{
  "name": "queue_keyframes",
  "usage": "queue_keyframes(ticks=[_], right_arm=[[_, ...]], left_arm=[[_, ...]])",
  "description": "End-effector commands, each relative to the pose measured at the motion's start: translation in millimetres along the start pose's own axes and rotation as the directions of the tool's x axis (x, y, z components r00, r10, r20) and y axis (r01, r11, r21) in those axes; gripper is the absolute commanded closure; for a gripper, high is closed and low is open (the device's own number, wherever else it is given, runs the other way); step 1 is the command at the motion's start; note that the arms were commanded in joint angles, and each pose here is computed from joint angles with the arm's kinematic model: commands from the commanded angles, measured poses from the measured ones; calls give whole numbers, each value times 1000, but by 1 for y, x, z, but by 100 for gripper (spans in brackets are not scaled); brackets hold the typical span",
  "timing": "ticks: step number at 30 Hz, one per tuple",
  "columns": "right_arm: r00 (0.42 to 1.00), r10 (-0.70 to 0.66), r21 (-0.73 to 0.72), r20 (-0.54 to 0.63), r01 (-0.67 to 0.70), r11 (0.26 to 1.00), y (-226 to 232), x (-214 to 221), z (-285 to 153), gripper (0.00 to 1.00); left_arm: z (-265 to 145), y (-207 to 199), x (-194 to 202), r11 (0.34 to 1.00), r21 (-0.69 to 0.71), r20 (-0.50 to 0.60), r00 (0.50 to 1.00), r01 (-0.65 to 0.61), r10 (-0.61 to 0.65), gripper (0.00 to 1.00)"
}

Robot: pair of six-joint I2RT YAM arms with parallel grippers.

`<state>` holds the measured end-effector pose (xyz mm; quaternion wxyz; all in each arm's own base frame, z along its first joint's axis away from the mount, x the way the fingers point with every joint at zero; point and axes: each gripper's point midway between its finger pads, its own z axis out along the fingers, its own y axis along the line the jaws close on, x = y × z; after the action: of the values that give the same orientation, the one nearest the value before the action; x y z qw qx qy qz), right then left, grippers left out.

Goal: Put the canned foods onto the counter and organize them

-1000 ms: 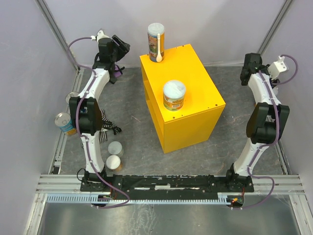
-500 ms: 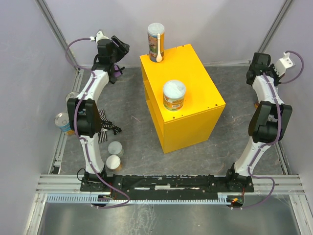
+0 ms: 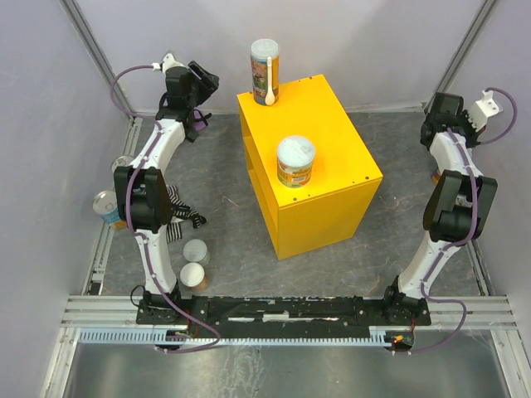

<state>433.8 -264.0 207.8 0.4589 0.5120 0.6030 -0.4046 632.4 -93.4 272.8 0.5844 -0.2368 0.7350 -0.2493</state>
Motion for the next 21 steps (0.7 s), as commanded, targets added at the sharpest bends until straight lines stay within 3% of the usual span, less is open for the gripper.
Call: queue_keyframes(ticks=[1,8,17,21], right_arm=[[996,69,14,51,-70,997,-1,-21,4,99],[999,41,-46,0,-41,998,5,-21,10,99],[998,-56,-230,-28,48,972,22,-10,13,99],[1000,16,-279,15,-12,960,22,-9,8,99]], left_arm=[[-14,-26,-38,997,71,94,996,-16,9,33],[-17,-22,-44,998,69,106,994,-12,5,33],[-17,-20,-48,997,74,116,993,-8,-1,33],[-17,-15,-47,997,79,115,993,10,-19,33]])
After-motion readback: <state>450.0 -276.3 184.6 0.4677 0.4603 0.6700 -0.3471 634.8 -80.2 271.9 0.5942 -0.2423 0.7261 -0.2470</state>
